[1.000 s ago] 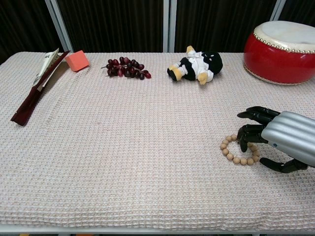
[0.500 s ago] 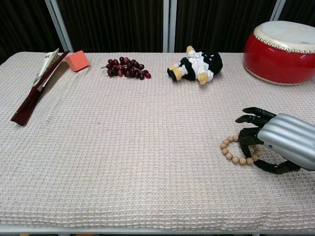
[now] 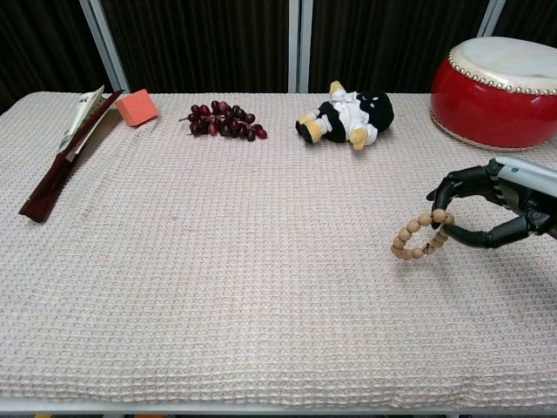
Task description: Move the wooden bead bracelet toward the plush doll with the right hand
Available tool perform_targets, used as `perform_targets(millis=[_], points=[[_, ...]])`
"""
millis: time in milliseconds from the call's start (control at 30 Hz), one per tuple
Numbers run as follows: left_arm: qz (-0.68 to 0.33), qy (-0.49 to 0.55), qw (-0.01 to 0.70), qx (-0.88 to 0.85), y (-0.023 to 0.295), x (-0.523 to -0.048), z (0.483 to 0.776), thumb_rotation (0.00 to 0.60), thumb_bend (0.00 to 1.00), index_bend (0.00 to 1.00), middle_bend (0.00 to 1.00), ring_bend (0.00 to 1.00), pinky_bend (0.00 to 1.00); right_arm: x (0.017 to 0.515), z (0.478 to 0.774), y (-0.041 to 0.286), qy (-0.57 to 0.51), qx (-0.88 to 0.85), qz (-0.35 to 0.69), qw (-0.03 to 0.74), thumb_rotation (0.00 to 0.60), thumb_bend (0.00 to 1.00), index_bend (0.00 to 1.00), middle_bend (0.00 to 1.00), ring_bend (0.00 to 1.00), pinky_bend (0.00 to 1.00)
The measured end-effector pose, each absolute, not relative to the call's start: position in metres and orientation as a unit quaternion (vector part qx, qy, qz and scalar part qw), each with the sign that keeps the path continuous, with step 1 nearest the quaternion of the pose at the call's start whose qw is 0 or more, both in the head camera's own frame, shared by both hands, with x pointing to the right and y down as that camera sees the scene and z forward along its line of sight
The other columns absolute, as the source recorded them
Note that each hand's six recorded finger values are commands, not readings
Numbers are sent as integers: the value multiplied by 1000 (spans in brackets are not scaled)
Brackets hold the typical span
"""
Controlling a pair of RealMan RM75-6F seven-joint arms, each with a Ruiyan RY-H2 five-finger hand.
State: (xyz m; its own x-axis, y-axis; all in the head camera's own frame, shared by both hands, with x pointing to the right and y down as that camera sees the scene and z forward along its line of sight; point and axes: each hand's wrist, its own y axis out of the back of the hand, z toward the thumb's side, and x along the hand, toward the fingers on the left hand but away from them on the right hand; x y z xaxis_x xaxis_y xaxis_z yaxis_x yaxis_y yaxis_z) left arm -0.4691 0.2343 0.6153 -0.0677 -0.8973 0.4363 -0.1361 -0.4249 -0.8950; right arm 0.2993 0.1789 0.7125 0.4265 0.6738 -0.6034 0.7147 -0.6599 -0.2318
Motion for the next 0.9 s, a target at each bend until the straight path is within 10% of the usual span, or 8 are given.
perform_targets(millis=[433,667,900], points=[[-588,421,324,-609,230,-462,616,600,0,109,103,0,14,300,688,162,477,738,-140,456,600,522,599,457,138,0],[-588,417,324,-613,229,-459,616,600,0,109,102,0,14,296,677,151,433,725,-74,531,588,527,467,434,103,0],[-588,415,322,-615,229,-458,617,600,0,109,103,0,14,294,669,141,406,748,-45,523,442,536,344,398,69,0]])
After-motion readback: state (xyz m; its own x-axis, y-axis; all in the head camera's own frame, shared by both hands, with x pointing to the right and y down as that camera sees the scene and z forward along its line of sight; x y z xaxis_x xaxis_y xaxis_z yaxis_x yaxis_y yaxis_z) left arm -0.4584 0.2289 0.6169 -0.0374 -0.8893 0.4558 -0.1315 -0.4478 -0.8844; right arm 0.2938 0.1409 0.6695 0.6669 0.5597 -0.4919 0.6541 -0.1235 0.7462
